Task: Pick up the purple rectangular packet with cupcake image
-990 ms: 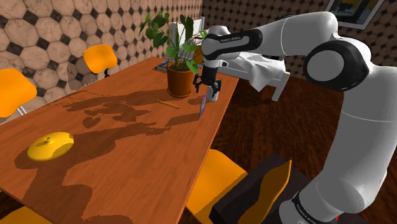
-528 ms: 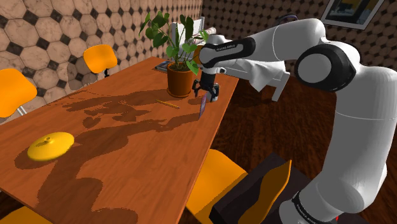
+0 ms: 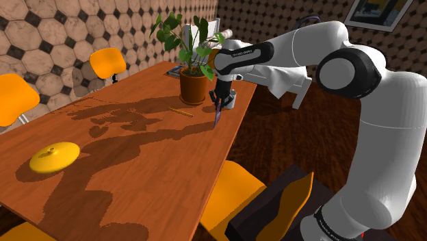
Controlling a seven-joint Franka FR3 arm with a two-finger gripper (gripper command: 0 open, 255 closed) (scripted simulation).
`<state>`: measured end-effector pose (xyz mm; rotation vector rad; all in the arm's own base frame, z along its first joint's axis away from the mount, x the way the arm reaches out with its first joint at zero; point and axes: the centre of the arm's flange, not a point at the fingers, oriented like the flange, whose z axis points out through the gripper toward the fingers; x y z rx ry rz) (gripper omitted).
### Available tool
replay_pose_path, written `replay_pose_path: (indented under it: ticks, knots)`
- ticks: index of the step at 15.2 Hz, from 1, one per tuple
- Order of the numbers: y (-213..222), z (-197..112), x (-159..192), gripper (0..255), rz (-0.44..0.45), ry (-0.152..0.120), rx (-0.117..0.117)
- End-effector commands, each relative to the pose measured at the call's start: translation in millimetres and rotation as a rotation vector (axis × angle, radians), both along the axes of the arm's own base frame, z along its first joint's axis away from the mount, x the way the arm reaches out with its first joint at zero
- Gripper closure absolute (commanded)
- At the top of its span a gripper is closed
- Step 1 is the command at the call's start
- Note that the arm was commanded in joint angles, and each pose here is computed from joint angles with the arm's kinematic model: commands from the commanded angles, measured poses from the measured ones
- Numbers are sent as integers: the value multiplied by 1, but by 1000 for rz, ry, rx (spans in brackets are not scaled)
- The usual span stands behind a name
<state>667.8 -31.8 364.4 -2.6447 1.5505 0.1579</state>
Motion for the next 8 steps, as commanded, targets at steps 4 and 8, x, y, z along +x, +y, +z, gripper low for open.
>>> replay_pose_path:
  ticks: [4, 8]
  knots:
    - [1, 0, 0, 255, 0, 0, 0]
    - [1, 21, 0, 255, 0, 0, 0]
